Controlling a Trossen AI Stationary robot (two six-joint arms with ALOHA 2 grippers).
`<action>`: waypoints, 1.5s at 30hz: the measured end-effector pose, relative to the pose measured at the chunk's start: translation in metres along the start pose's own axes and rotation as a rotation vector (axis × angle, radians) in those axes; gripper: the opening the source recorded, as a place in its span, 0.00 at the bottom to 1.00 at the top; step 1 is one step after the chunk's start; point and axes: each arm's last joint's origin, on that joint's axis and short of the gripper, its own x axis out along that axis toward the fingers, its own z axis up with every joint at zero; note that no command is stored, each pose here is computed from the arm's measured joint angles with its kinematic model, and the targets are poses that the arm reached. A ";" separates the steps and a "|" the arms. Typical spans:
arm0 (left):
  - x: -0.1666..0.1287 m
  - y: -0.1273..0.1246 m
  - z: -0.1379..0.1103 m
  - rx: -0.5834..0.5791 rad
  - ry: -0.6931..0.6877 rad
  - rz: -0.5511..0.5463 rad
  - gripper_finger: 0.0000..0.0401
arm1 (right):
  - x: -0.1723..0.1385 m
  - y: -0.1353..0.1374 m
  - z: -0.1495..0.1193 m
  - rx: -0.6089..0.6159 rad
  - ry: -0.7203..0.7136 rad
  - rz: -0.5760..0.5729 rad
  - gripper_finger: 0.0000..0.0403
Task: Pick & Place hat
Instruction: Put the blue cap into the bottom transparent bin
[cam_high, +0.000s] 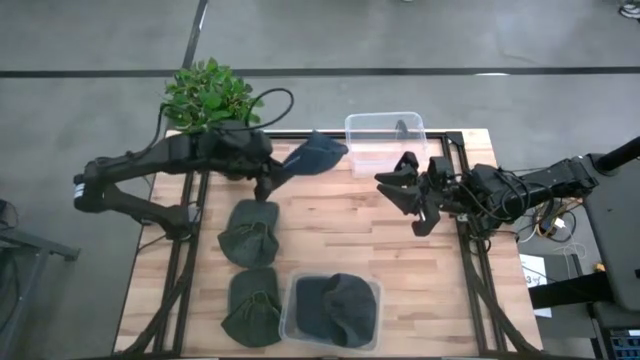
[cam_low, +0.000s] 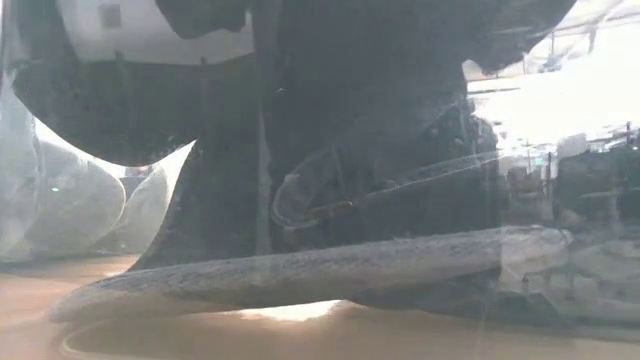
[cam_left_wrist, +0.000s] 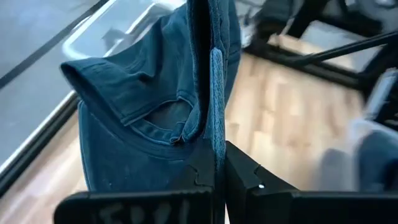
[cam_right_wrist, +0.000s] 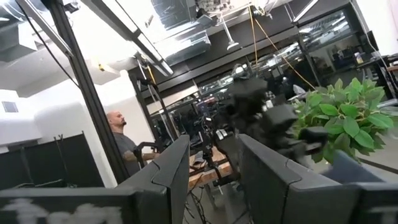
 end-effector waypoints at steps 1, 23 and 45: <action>-0.004 -0.004 0.002 -0.012 -0.009 -0.015 0.02 | 0.000 0.000 0.000 0.000 -0.002 -0.003 0.32; -0.024 -0.148 -0.030 0.090 0.007 -0.356 0.02 | 0.000 -0.004 -0.004 -0.017 0.026 -0.093 0.32; 0.034 -0.243 -0.062 0.274 0.078 -0.181 0.02 | -0.002 -0.010 -0.015 -0.012 0.111 -0.204 0.32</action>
